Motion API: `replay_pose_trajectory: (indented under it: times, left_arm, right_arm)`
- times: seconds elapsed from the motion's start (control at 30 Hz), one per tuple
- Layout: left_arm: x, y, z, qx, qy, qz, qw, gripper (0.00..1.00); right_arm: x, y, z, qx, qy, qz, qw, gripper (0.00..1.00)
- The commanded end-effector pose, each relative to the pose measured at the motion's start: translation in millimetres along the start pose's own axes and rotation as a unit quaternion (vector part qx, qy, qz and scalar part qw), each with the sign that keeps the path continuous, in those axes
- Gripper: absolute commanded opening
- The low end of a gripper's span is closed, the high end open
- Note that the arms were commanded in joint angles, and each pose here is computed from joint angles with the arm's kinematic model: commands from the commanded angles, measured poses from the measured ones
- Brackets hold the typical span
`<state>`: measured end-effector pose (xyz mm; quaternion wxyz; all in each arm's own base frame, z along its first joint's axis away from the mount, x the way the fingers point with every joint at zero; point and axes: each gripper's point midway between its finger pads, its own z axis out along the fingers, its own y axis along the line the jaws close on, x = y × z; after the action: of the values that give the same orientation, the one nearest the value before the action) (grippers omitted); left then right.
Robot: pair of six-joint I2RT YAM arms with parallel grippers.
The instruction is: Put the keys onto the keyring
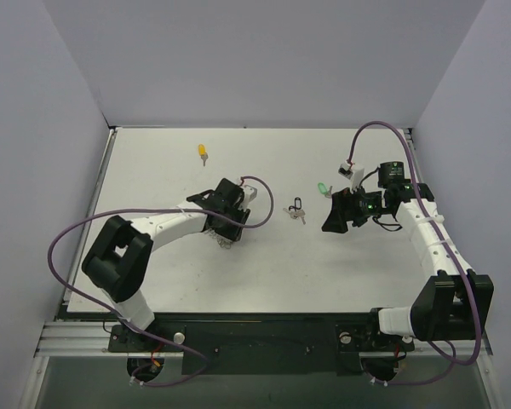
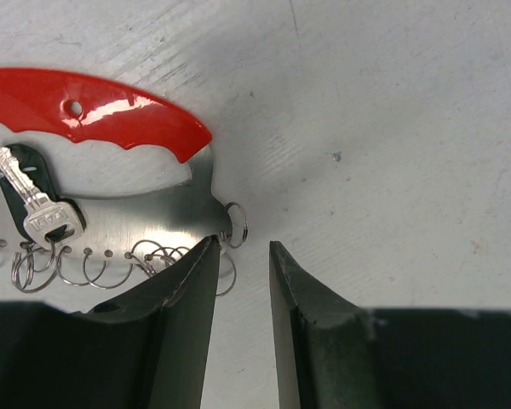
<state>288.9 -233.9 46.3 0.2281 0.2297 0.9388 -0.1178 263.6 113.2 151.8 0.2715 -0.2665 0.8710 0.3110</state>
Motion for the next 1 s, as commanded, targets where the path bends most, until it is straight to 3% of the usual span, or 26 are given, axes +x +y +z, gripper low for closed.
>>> replay_pose_trajectory:
  times: [0.0, 0.5, 0.97]
  left_arm:
    - [-22, -13, 3, 0.020, -0.012, 0.038, 0.999, 0.40]
    - [-15, -3, 14, -0.055, 0.022, 0.076, 0.995, 0.38]
    - [-13, 1, 14, -0.084, 0.036, 0.086, 0.992, 0.28]
  right_arm:
    - [-4, 7, -1, -0.016, 0.002, -0.004, 1.000, 0.73]
    - [-4, 8, -1, -0.019, 0.003, -0.005, 1.000, 0.73]
    - [-4, 8, -2, -0.019, 0.004, -0.004, 1.000, 0.74]
